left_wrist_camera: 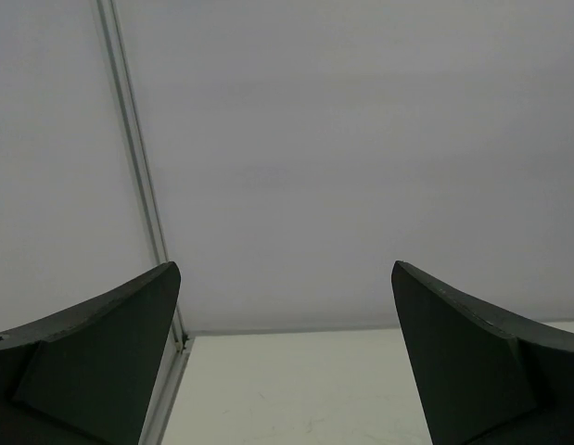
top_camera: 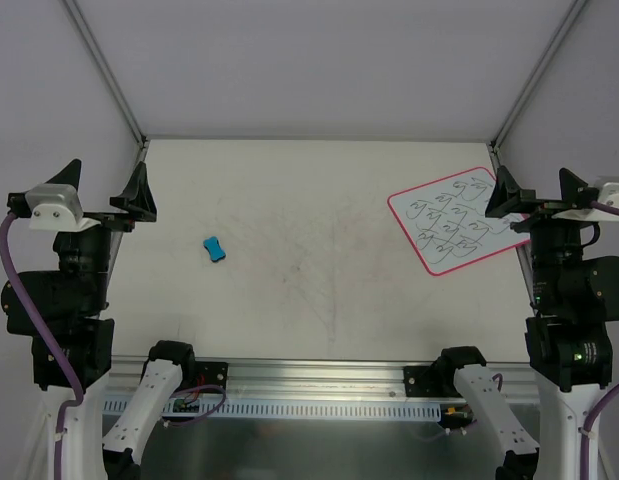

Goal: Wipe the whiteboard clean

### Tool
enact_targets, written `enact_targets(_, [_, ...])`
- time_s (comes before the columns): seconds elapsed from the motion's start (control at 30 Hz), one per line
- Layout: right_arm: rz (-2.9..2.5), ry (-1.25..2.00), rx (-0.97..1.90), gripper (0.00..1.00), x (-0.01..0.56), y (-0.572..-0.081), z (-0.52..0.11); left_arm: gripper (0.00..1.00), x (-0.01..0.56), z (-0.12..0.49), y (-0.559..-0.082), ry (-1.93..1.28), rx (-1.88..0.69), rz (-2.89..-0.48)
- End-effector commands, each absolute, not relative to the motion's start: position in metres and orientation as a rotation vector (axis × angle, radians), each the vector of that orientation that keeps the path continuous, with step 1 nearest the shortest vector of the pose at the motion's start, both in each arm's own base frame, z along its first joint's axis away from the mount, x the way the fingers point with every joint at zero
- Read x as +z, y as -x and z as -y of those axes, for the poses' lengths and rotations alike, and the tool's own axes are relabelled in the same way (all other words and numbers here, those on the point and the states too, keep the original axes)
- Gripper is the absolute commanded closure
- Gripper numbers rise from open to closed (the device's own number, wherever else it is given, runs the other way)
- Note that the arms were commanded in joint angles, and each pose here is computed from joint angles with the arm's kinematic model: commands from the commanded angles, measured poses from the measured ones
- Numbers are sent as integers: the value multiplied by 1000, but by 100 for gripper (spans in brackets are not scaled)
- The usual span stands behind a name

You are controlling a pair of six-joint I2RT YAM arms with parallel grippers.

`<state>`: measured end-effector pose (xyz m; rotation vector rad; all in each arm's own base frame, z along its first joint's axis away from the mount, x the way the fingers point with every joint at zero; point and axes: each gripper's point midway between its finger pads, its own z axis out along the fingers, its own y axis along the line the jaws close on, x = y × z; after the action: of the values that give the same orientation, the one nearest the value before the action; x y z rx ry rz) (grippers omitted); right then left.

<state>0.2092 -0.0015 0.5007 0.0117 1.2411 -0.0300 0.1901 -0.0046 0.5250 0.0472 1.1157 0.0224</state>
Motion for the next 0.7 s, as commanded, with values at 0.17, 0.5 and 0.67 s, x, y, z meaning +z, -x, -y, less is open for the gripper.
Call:
enact_targets(0.17, [-1284, -5, 102, 1, 490, -238, -19, 1, 518, 3, -203, 21, -16, -1126])
enact_targets(0.5, [-1670, -128, 304, 1, 364, -327, -51, 1, 441, 17, -248, 108, -157, -1314])
enact_targets(0.67, [-1903, -220, 272, 1, 276, -362, -50, 1, 384, 24, -265, 172, -225, -1431])
